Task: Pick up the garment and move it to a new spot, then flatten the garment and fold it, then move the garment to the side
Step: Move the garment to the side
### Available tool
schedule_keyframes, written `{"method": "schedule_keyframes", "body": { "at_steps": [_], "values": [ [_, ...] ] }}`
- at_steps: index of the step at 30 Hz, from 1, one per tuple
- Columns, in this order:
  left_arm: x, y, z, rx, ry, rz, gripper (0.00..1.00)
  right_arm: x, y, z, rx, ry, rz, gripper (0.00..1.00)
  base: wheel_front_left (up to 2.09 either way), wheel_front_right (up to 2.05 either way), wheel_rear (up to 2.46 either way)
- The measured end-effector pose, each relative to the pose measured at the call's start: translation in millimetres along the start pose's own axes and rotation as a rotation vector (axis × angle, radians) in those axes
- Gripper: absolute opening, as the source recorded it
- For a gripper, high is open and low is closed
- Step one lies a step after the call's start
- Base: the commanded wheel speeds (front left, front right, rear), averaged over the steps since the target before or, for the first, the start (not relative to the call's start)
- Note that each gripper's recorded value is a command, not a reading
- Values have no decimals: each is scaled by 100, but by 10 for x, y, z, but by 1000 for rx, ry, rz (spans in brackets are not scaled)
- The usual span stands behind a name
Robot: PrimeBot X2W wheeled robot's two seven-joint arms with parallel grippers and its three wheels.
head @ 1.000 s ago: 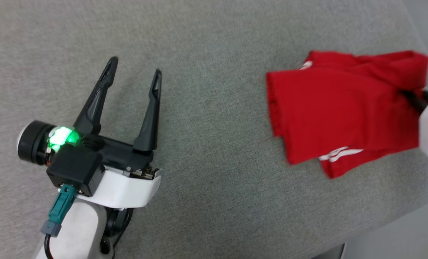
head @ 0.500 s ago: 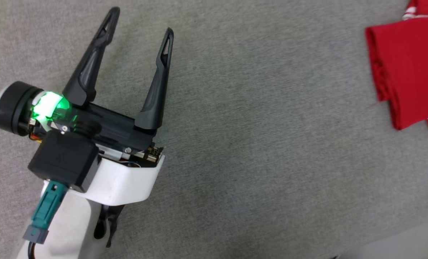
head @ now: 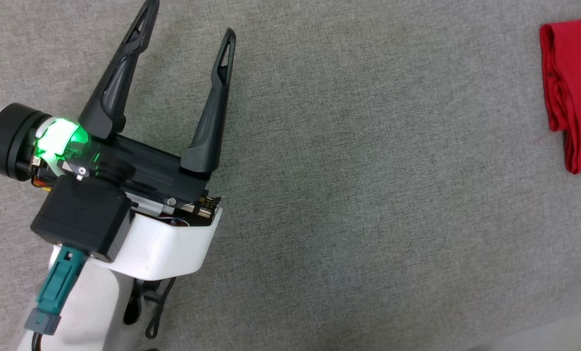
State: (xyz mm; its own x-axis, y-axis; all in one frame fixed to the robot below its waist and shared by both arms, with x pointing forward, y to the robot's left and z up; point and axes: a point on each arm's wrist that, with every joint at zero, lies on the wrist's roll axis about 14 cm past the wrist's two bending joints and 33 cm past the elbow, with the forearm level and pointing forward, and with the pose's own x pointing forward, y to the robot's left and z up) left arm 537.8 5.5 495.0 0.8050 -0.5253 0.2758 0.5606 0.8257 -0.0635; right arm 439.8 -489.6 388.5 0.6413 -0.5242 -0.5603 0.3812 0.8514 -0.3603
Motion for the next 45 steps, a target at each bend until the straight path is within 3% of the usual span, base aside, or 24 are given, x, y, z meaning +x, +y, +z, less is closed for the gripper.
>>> {"method": "schedule_keyframes", "body": {
  "at_steps": [9, 16, 26, 45],
  "values": [
    [-78, 17, 112, 3, 4, 30, 100, -129, -228, 250, 46, -153, -68, 100, 0, 0, 0],
    [-380, 42, 290, -16, 37, 129, 100, -519, -123, 293, 185, -338, -30, 100, 0, 0, 0],
    [-773, 86, 503, -3, 71, 228, 100, -1018, 499, 217, 305, -453, 137, 100, 0, 0, 0],
    [-1640, 408, 810, 65, 109, 465, 100, -2209, 1813, 560, 365, -623, 543, 100, 0, 0, 0]
  ]
}}
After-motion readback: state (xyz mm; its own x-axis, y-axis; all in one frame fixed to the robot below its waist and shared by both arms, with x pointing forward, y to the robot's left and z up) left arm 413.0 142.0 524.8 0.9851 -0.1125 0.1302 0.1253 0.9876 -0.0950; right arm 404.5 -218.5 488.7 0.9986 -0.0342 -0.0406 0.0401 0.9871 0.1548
